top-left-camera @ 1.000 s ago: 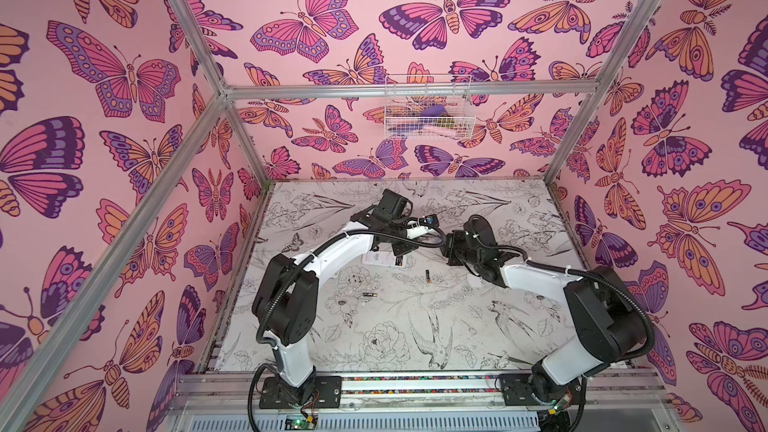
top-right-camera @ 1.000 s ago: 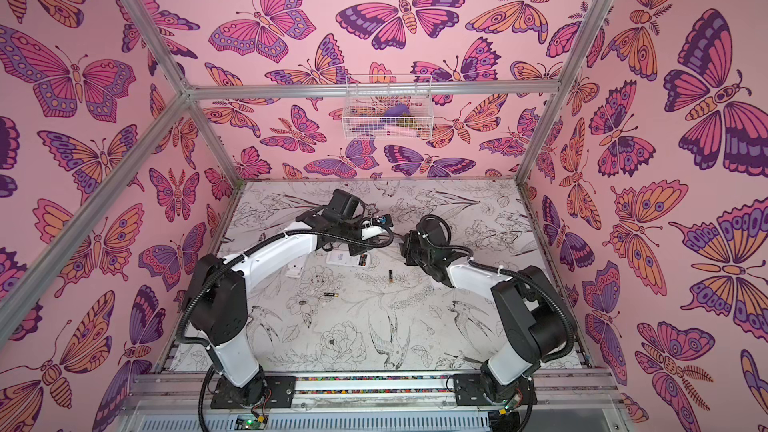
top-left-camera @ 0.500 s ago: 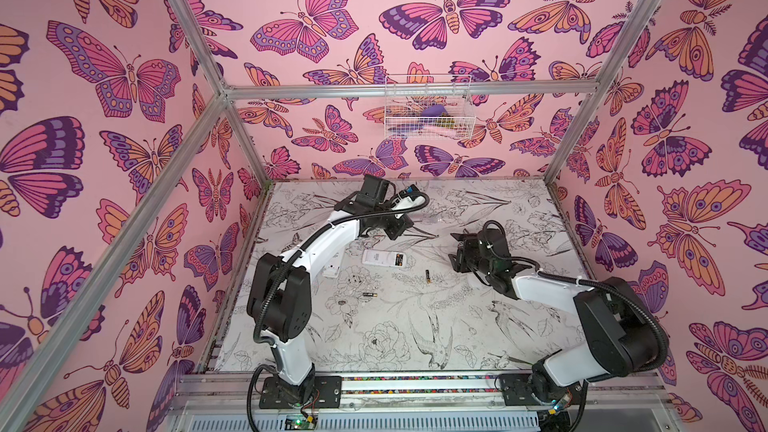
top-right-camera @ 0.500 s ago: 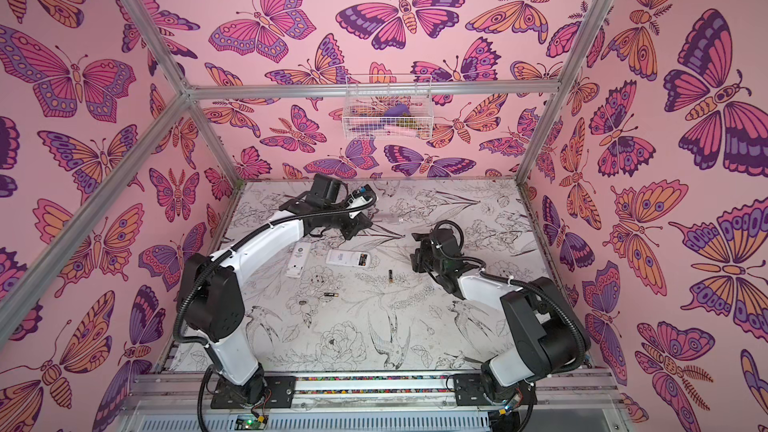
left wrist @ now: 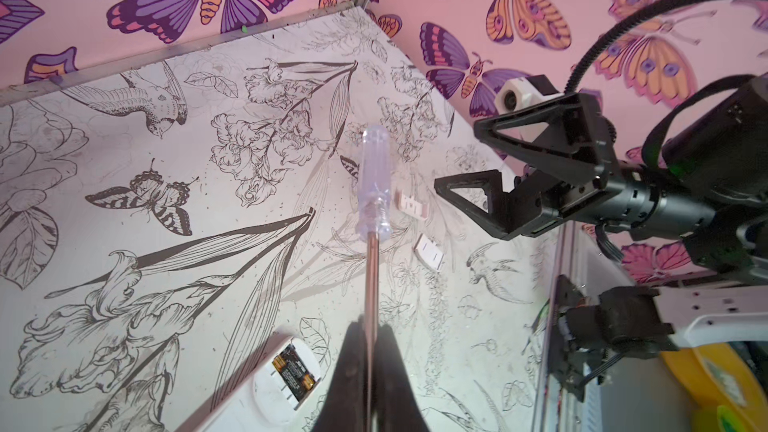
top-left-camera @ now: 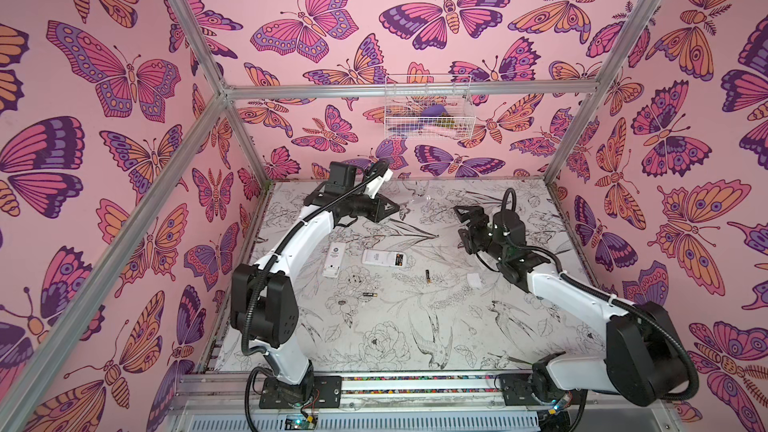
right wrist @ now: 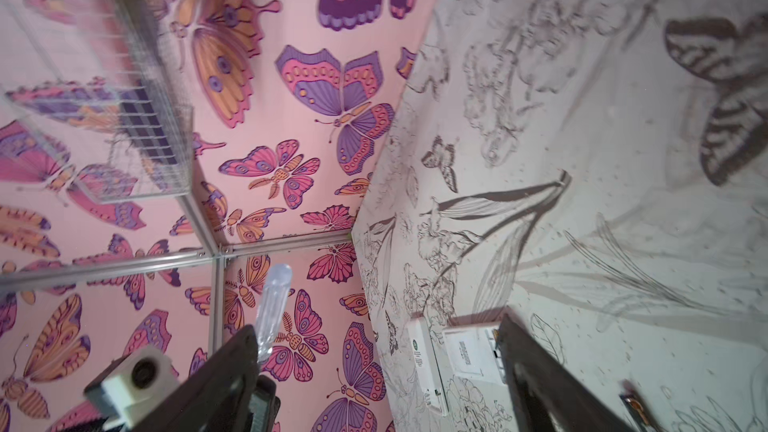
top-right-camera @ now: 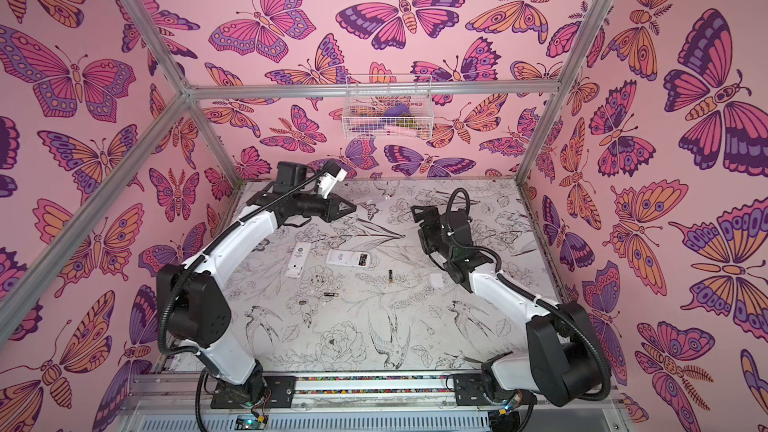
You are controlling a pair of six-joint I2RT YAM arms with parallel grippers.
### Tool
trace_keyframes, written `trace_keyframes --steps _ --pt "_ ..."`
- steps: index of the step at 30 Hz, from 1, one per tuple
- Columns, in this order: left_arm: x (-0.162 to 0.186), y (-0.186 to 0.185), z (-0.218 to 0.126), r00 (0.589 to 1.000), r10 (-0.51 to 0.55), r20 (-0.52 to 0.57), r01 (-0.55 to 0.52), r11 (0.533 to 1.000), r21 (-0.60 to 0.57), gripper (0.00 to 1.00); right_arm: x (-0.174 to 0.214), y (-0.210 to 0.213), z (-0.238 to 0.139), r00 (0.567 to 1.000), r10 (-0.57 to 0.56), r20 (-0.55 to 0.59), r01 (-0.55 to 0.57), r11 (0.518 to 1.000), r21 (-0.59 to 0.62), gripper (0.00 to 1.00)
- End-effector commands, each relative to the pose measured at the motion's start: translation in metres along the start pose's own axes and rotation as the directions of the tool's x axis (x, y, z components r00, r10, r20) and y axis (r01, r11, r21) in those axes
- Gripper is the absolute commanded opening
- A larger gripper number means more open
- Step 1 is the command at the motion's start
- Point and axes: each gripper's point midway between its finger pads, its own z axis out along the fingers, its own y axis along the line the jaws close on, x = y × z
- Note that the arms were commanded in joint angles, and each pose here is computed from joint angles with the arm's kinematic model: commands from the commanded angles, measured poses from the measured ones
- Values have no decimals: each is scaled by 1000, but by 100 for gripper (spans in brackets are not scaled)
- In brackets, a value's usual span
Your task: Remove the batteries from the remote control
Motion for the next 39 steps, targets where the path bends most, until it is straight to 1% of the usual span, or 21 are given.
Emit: trace_keyframes --steps 1,3,4,7,9,11,12,14,16,18,22,25,27,29,31,33,35,37,39 --pt "-4 -14 -18 991 -123 47 118 989 93 0 -11 17 -11 977 -209 42 209 978 6 89" --pt "-3 -16 -25 984 -166 70 157 979 128 0 -12 28 -16 971 -235 47 236 972 -10 88" --pt "-2 -19 -28 981 -181 68 169 973 154 0 -11 38 -18 965 -261 42 262 964 -40 87" --pt "10 -25 -30 975 -219 44 205 956 209 0 -9 49 -24 931 -364 39 366 929 -57 86" --pt "18 -29 -31 972 -231 44 213 944 250 0 -9 51 -25 913 -407 38 409 910 -62 86" --pt "26 -33 -34 968 -246 47 221 928 299 0 -3 60 -27 892 -451 12 450 887 -106 86" --pt "28 -34 -35 967 -251 46 224 920 321 0 1 64 -27 878 -479 -3 474 871 -129 86" --pt "38 -37 -37 970 -240 45 209 910 359 0 11 69 -28 826 -563 -34 549 817 -177 84" --pt "50 -39 -35 975 -217 39 187 909 371 0 21 75 -27 781 -623 -49 597 766 -238 83" --pt "57 -44 -35 983 -181 36 151 903 402 0 30 79 -27 755 -650 -87 605 741 -291 83" --pt "61 -48 -33 989 -144 41 112 895 431 0 54 83 -32 675 -718 -172 606 672 -427 83" --pt "66 -62 -30 993 -114 22 88 864 496 0 74 85 -39 615 -756 -225 573 625 -530 82" --pt "68 -67 -27 994 -108 6 89 849 521 0 81 83 -41 585 -770 -257 559 612 -560 81" --pt "71 -74 -23 996 -94 -7 82 837 541 0 86 79 -43 549 -796 -256 570 580 -583 80" --pt "71 -82 -24 997 -79 -16 74 817 572 0 88 78 -43 525 -817 -240 580 549 -602 79" --pt "68 -87 -25 996 -83 -27 83 803 590 0 90 81 -45 517 -825 -230 575 533 -621 77" --pt "64 -87 -25 996 -87 -30 88 802 591 0 96 82 -47 508 -831 -228 555 518 -651 75" --pt "63 -91 -25 997 -77 -30 79 796 600 0 106 83 -50 485 -847 -217 531 483 -696 74" --pt "63 -94 -26 996 -78 -38 85 787 611 0 117 83 -51 463 -858 -223 509 463 -726 72"
